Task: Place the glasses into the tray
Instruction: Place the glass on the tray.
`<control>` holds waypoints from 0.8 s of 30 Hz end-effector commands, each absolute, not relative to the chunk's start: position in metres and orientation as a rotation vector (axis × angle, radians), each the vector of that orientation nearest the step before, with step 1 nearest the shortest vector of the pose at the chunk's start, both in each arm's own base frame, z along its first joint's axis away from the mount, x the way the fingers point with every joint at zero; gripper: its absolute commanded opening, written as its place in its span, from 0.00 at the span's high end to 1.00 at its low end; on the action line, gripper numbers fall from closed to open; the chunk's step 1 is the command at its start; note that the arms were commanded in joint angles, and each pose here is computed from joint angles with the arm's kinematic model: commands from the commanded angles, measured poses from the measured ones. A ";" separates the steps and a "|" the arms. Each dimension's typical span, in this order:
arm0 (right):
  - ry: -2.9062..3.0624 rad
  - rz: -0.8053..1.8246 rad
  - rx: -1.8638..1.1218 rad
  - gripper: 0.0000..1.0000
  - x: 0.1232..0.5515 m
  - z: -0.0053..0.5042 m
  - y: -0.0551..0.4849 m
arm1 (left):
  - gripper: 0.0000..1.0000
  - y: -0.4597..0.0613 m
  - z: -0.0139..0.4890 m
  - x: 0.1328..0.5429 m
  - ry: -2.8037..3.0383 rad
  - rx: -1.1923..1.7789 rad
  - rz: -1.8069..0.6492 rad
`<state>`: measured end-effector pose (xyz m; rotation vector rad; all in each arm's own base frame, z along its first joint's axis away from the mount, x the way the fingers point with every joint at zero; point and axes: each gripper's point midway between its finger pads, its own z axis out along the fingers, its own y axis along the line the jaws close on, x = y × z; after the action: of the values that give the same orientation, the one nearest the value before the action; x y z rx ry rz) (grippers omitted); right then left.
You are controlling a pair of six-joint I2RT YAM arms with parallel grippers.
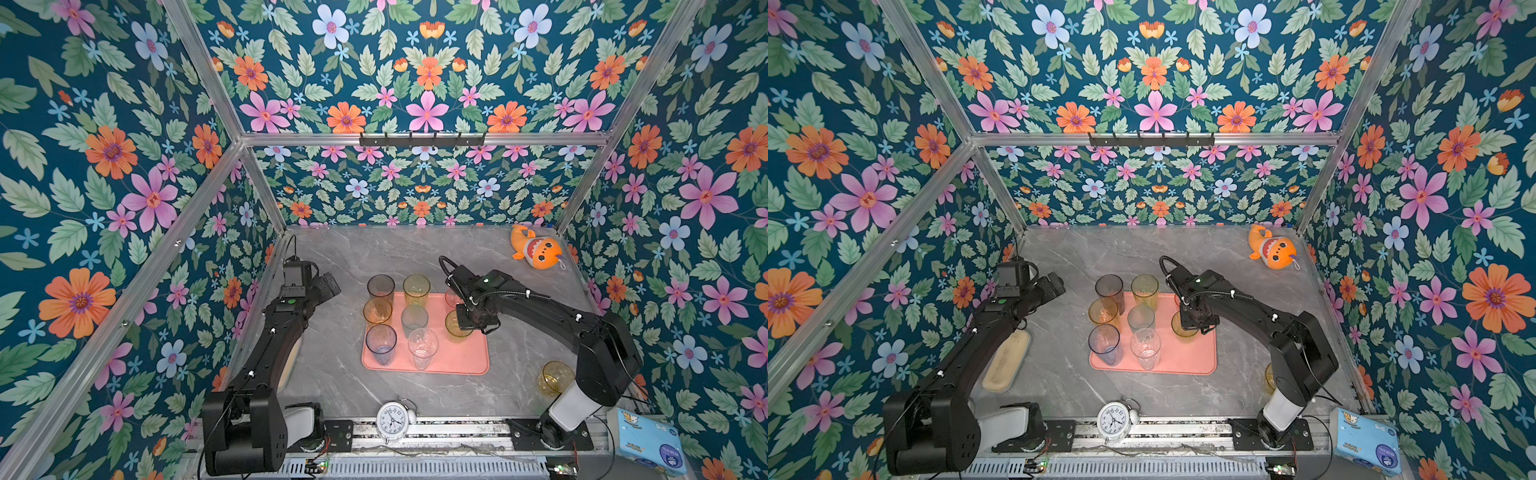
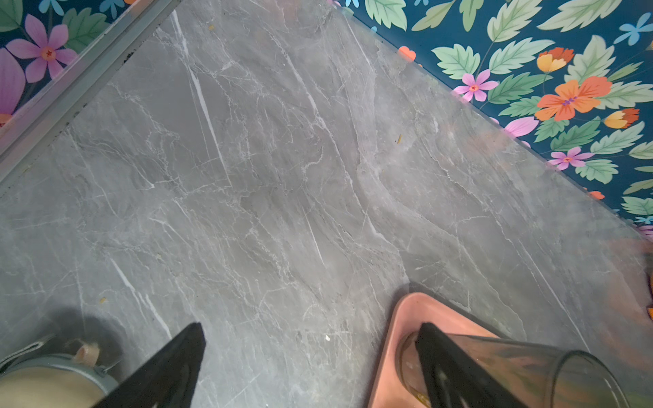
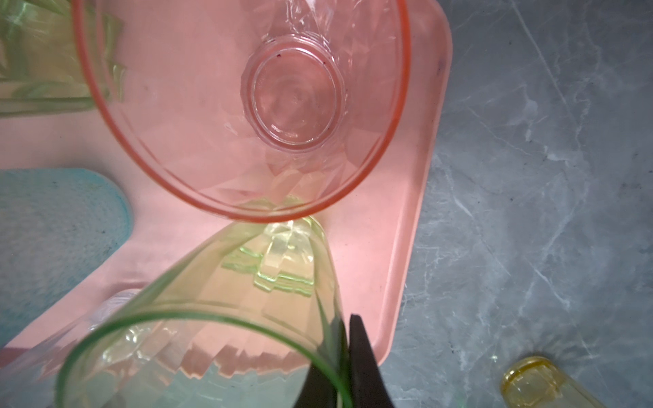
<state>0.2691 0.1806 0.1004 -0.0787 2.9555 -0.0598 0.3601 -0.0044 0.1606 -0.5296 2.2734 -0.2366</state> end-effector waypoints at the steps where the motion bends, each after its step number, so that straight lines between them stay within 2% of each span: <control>1: 2.982 -0.117 -0.062 1.00 0.267 0.093 0.176 | 0.04 -0.004 0.159 0.359 2.280 -0.521 -0.226; 24: 3.002 -0.118 -0.052 1.00 0.269 0.084 0.180 | 0.04 -0.003 0.159 0.358 2.280 -0.524 -0.221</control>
<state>0.2705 0.1822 0.0842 -0.0797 2.9932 -0.0977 0.3593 -0.0044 0.1592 -0.5279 2.2799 -0.2338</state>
